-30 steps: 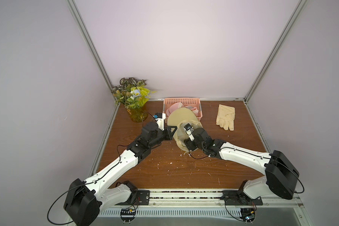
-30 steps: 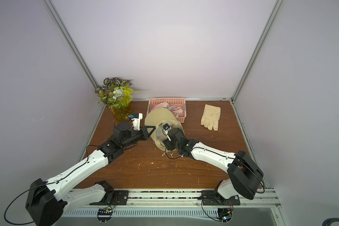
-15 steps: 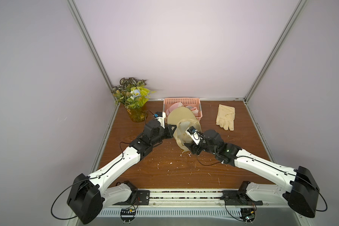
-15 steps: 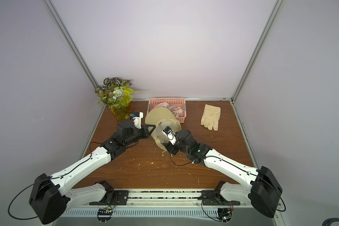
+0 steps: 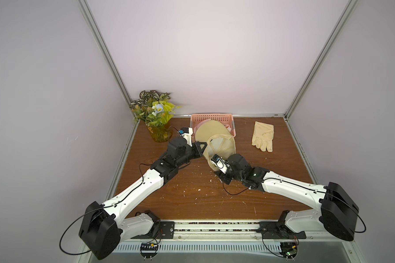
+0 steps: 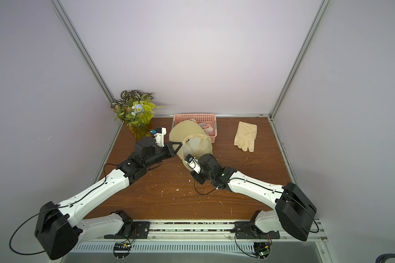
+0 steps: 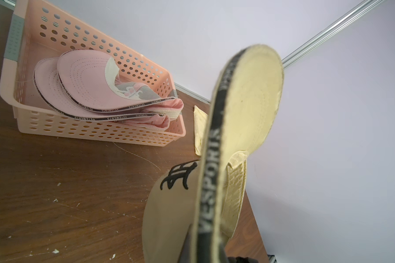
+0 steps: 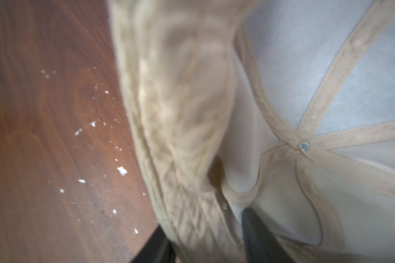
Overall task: Turn the baseball cap inside out
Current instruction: Turn over the baseball cap.
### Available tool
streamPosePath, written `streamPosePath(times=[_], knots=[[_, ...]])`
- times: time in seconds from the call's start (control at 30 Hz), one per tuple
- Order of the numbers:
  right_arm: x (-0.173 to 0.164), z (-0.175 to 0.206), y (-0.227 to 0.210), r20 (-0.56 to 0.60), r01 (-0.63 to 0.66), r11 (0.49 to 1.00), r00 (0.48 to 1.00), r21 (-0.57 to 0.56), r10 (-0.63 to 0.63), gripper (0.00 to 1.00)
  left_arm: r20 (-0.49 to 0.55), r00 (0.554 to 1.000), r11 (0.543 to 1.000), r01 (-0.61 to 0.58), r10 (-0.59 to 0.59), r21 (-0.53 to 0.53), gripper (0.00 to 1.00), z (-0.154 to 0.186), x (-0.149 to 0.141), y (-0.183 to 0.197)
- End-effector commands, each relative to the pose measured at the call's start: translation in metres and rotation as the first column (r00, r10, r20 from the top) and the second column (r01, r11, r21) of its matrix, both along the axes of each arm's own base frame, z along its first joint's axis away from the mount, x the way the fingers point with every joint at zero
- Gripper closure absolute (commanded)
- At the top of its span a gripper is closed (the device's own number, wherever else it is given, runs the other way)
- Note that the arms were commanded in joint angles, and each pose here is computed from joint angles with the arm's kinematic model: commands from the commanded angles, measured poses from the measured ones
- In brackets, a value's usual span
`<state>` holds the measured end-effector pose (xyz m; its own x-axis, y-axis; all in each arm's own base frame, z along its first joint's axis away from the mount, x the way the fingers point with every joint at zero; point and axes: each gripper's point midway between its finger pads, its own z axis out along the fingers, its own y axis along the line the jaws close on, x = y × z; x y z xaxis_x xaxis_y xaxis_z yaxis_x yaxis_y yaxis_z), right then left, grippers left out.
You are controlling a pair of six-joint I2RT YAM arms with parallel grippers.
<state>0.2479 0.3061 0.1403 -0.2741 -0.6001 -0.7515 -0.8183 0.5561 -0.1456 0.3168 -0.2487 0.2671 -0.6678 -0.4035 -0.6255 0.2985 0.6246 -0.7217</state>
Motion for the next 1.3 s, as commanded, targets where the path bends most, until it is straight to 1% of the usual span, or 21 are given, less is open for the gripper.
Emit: streamPosePath(times=[0.0,0.03,0.07,0.13,0.23,0.37,0.43,0.5,0.53,0.6,0.63,0.67,0.7,0.77,0.87,0.97,1.03,1.1,1.2,1.27], knots=[[0.008,0.020,0.008,0.055,-0.001,1.000,0.998,0.027,-0.001,0.78,0.053,0.998,0.999,0.022,-0.020,-0.044,1.00,0.022,0.000,-0.007],[0.006,0.019,0.008,0.046,-0.009,1.000,0.999,0.024,0.008,0.85,0.058,0.998,0.999,0.018,-0.016,-0.038,1.00,0.021,0.001,-0.006],[0.002,0.017,0.009,0.029,-0.028,0.999,0.999,0.020,0.027,0.90,0.077,0.997,0.999,0.015,-0.013,-0.028,1.00,0.023,0.003,-0.005],[-0.008,0.014,0.010,-0.010,-0.069,0.998,0.998,0.013,0.069,0.93,0.127,0.992,1.000,0.017,-0.019,0.014,1.00,0.028,0.005,-0.005],[-0.028,0.007,0.011,-0.091,-0.148,0.989,0.985,0.006,0.148,0.94,0.196,0.981,0.995,-0.020,0.000,0.097,1.00,0.033,0.016,0.000],[-0.051,0.006,0.013,-0.183,-0.238,0.971,0.954,0.023,0.238,0.93,0.288,0.957,0.981,-0.013,-0.043,0.191,1.00,0.040,0.024,-0.004],[-0.056,0.010,0.015,-0.195,-0.256,0.966,0.946,0.038,0.259,0.91,0.314,0.947,0.972,-0.007,-0.069,0.235,1.00,0.039,0.026,-0.006],[-0.054,0.016,0.014,-0.173,-0.250,0.967,0.952,0.047,0.254,0.90,0.332,0.939,0.963,-0.001,-0.091,0.268,1.00,0.038,0.027,-0.007],[-0.052,0.018,0.014,-0.159,-0.239,0.970,0.957,0.047,0.243,0.87,0.335,0.937,0.961,0.006,-0.102,0.275,1.00,0.037,0.026,-0.007],[-0.040,0.027,0.010,-0.105,-0.181,0.982,0.977,0.050,0.185,0.81,0.339,0.932,0.960,0.029,-0.126,0.278,1.00,0.036,0.022,-0.009],[-0.036,0.032,0.008,-0.081,-0.161,0.985,0.983,0.053,0.165,0.75,0.339,0.931,0.960,0.039,-0.136,0.277,1.00,0.036,0.019,-0.010],[-0.028,0.038,0.005,-0.050,-0.116,0.992,0.992,0.056,0.119,0.62,0.339,0.929,0.961,0.056,-0.150,0.271,1.00,0.036,0.016,-0.011],[-0.020,0.046,0.000,-0.018,-0.065,0.995,0.998,0.069,0.067,0.55,0.339,0.926,0.961,0.073,-0.165,0.267,1.00,0.036,0.013,-0.013],[-0.010,0.060,-0.005,0.039,-0.003,0.995,0.999,0.103,-0.001,0.43,0.330,0.926,0.962,0.096,-0.181,0.257,1.00,0.035,0.007,-0.014],[0.003,0.083,-0.009,0.101,0.067,0.982,0.991,0.178,-0.086,0.42,0.303,0.932,0.962,0.130,-0.202,0.240,1.00,0.029,0.002,-0.017],[0.014,0.101,-0.009,0.132,0.119,0.964,0.979,0.237,-0.153,0.44,0.278,0.936,0.964,0.161,-0.218,0.212,1.00,0.024,-0.003,-0.020],[0.026,0.106,-0.011,0.148,0.177,0.951,0.965,0.253,-0.219,0.46,0.269,0.936,0.966,0.181,-0.227,0.187,1.00,0.023,-0.006,-0.023],[0.039,0.106,-0.013,0.159,0.242,0.939,0.945,0.243,-0.285,0.47,0.249,0.943,0.969,0.185,-0.222,0.163,1.00,0.022,-0.007,-0.024],[0.054,0.095,-0.012,0.163,0.308,0.932,0.926,0.192,-0.340,0.48,0.230,0.951,0.975,0.177,-0.204,0.134,1.00,0.025,-0.007,-0.023],[0.067,0.082,-0.021,0.170,0.403,0.904,0.890,0.139,-0.423,0.46,0.221,0.957,0.980,0.165,-0.187,0.115,1.00,0.028,-0.007,-0.022]])
